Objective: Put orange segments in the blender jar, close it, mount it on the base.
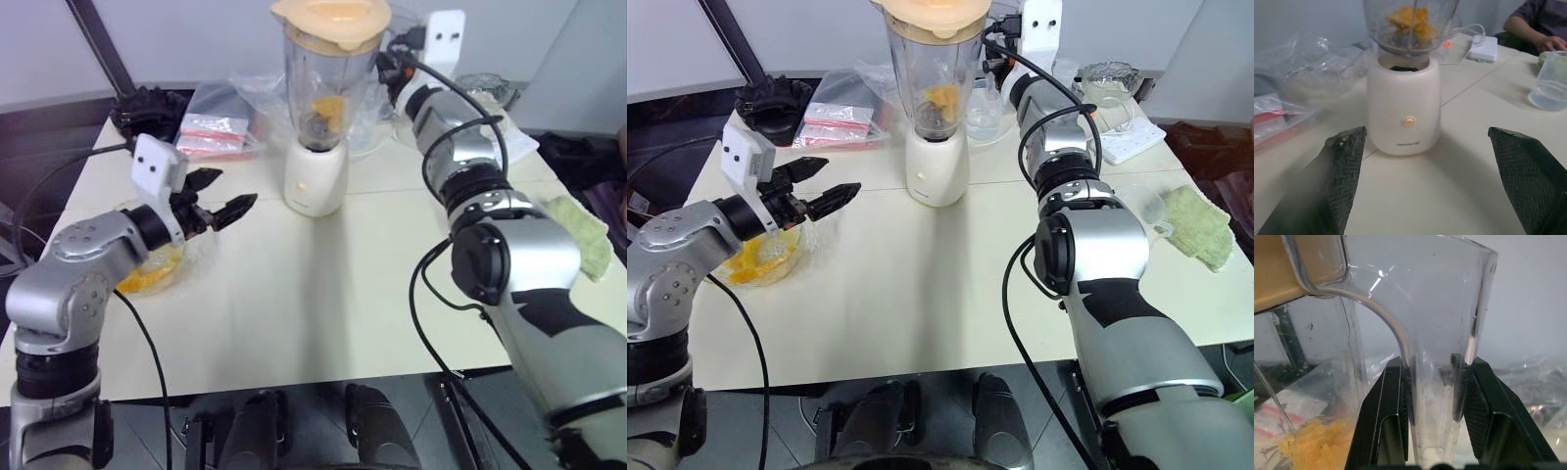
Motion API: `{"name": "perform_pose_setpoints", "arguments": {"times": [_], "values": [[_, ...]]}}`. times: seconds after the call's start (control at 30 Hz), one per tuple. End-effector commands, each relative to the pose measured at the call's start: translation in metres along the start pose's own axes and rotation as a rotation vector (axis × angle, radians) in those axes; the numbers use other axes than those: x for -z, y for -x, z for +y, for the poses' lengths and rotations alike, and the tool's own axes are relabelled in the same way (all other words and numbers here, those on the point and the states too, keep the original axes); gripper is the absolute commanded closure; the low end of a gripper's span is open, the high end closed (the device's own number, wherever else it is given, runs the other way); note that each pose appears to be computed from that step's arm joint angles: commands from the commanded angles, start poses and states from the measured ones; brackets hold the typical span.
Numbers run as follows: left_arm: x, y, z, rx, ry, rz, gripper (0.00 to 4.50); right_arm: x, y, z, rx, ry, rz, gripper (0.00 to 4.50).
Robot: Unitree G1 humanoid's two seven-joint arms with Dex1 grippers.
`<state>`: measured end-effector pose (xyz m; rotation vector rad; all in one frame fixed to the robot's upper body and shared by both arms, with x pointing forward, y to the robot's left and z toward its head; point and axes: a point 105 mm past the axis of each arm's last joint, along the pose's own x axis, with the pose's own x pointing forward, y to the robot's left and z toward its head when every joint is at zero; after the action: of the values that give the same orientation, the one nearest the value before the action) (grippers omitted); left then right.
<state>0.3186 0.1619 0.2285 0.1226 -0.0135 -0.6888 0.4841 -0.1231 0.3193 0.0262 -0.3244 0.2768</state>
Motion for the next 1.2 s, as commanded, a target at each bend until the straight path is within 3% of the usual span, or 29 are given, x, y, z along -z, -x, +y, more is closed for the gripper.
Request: {"name": "perform_pose_setpoints", "arguments": {"times": [0.03,0.6,0.97,1.2], "values": [[-0.011,0.001,-0.003,0.009,-0.029,-0.035,0.35,-0.042,-0.003,0.003,-0.007,0.004,-0.153,3.55],[-0.011,0.003,-0.001,-0.006,-0.037,-0.029,0.35,0.007,0.001,0.004,-0.018,0.092,0.023,3.55],[-0.01,0.001,-0.001,-0.008,-0.038,-0.037,0.35,0.019,0.005,-0.007,0.019,0.176,0.093,3.55],[-0.01,0.0,-0.001,-0.01,-0.044,-0.031,0.35,0.043,0.004,0.01,-0.027,0.044,0.226,3.55]]}}
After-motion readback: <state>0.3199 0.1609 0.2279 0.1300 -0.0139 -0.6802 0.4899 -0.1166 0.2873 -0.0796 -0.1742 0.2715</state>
